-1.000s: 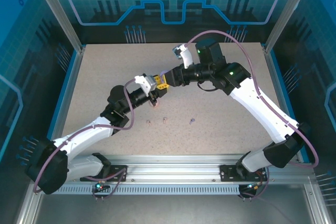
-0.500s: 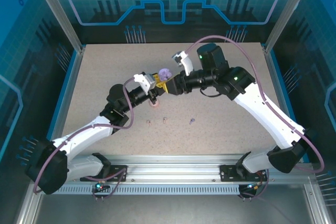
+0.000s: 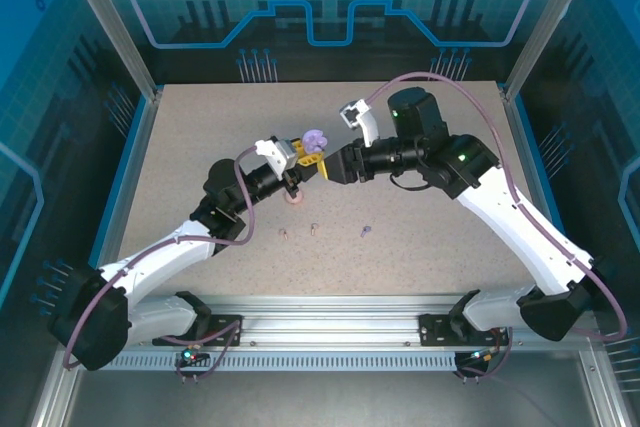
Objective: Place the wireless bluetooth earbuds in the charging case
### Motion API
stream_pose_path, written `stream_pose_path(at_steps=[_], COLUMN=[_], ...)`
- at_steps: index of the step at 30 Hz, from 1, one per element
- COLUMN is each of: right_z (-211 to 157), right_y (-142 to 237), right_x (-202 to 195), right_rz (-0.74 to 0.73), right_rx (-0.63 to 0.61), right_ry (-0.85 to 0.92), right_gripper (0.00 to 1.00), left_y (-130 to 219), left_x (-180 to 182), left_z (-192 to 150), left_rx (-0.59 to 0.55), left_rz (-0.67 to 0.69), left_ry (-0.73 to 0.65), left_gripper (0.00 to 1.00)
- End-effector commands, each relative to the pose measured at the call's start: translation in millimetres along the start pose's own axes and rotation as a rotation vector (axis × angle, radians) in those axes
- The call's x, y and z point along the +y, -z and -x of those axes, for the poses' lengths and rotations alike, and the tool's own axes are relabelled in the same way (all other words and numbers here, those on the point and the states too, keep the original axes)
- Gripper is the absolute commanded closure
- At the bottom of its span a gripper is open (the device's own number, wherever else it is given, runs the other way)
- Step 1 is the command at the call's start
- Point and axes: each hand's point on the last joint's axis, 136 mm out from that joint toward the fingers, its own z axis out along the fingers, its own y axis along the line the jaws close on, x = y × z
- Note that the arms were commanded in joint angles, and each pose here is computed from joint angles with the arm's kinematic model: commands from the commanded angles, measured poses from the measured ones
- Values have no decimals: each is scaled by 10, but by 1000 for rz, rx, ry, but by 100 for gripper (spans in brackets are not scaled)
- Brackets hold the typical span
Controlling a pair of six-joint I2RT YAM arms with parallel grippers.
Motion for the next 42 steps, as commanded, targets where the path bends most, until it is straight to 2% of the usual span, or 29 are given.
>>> stream_pose_path(at_steps=[1, 18, 32, 37, 42], right_z=[164, 295, 215, 315, 544], right_y=[76, -179, -424, -437, -167], right_x=[15, -74, 215, 165, 200], right_rz=[-17, -15, 65, 37, 35], right_rx=[-56, -24, 40, 11, -81], right_ry=[-23, -45, -19, -10, 5], right_gripper=[54, 56, 57, 57, 57], left_y=[-12, -38, -65, -69, -64], left_x=[41, 39, 46, 43, 40], left_z=[182, 197, 182, 184, 146], left_rx=[-40, -46, -46, -47, -39], left_rz=[14, 7, 6, 3, 2], left_ry=[-30, -25, -19, -13, -5], left_gripper=[100, 100, 100, 100, 100])
